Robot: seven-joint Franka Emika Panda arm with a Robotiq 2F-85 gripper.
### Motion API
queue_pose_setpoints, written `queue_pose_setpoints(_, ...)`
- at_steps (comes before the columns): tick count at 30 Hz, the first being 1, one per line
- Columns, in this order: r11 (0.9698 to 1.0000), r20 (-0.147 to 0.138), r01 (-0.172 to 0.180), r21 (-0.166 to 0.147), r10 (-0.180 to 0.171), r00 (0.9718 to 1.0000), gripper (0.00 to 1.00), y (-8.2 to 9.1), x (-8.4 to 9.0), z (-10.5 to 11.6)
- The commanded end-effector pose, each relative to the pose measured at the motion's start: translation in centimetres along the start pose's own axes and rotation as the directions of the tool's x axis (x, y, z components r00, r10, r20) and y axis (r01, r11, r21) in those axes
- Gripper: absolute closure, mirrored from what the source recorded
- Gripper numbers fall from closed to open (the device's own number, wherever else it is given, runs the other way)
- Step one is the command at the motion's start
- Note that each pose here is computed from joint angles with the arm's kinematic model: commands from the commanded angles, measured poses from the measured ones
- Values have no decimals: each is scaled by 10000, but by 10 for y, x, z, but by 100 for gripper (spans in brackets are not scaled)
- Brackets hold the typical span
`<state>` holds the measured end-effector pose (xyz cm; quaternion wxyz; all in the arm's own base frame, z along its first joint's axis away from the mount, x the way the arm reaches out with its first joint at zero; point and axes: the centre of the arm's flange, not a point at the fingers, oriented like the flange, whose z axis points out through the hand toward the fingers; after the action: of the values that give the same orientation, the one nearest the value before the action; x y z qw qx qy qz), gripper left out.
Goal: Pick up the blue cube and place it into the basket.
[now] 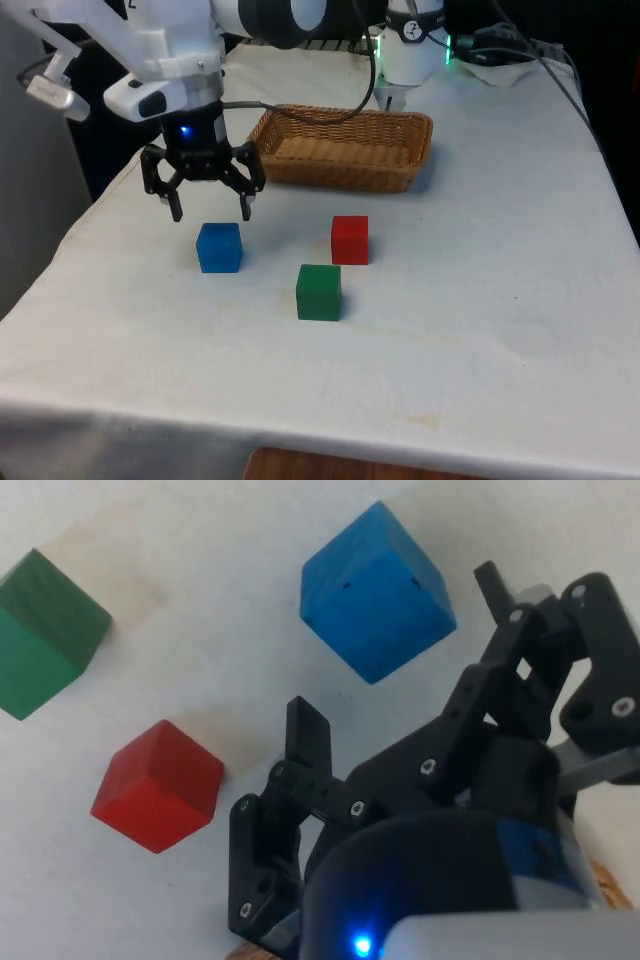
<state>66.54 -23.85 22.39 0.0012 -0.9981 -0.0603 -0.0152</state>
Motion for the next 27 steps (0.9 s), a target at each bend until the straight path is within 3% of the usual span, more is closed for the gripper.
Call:
queue_pose_setpoints(1, 10000, -25, -38, 86, 38, 10000, 0, -1, 1, 4)
queue_pose_setpoints(11, 9996, 17, -164, 224, 164, 9999, 0, -3, 1, 15)
queue_pose_setpoints(18, 9982, -21, -312, 504, 314, 9995, 0, -4, 6, 31)
queue_pose_setpoints(27, 9980, 32, -362, 522, 361, 9993, 0, -3, 7, 45)
